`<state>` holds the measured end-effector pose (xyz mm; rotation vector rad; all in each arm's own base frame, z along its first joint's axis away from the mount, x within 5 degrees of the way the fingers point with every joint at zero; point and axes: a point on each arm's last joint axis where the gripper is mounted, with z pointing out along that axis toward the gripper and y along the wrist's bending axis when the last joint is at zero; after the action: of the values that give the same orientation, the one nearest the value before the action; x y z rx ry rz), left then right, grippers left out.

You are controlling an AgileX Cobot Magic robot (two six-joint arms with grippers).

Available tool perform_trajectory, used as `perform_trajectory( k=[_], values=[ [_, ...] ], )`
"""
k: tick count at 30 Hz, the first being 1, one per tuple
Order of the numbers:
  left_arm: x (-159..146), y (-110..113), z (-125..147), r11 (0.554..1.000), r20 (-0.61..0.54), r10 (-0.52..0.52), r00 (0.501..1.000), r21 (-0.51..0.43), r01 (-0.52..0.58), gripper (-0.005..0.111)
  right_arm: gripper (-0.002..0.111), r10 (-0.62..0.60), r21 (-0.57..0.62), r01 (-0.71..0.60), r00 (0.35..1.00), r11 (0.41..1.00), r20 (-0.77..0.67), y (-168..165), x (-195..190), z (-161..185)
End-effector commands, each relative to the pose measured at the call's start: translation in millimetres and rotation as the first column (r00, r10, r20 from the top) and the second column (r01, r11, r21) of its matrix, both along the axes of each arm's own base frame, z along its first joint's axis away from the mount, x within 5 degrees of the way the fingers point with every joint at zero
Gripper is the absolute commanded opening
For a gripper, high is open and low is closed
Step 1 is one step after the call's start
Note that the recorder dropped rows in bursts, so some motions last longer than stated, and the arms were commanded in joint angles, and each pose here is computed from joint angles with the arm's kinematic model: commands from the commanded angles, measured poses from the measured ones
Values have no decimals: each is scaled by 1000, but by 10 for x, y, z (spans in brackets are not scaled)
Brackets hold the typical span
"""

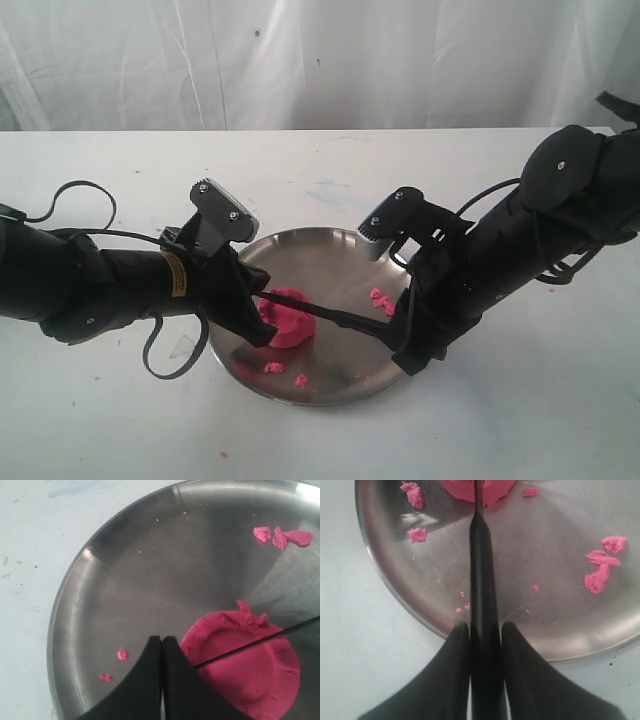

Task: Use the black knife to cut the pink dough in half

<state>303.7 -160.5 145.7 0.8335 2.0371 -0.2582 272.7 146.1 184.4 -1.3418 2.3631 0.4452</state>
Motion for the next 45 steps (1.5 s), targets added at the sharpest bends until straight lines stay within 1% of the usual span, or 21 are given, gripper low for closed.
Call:
perform_trajectory(
  k=[1, 10, 14, 19, 22, 45],
  values=[
    [-23, 19, -73, 999, -37, 6, 999, 31, -5, 0, 0, -5, 4, 5, 1000, 1000, -9, 2, -15, -5],
    [-22, 19, -366, 998, -114, 9, 993, 69, -1, 0, 0, -9, 5, 9, 1000, 1000, -8, 2, -12, -5],
    [-25, 20, -415, 997, -127, 10, 992, 75, 0, 0, 0, -10, -2, 10, 1000, 1000, -24, 6, -1, -61],
    [-25, 20, -422, 997, -129, 10, 992, 76, 0, 0, 0, -32, -22, 31, 997, 999, -67, 19, 47, -255],
    [-25, 20, -422, 997, -129, 10, 992, 76, 0, 0, 0, -38, -29, 35, 996, 999, -82, 21, 56, -313],
    [-25, 20, -422, 997, -129, 10, 992, 76, 0, 0, 0, -53, -28, 51, 996, 998, -75, 19, 67, -308]
  ],
)
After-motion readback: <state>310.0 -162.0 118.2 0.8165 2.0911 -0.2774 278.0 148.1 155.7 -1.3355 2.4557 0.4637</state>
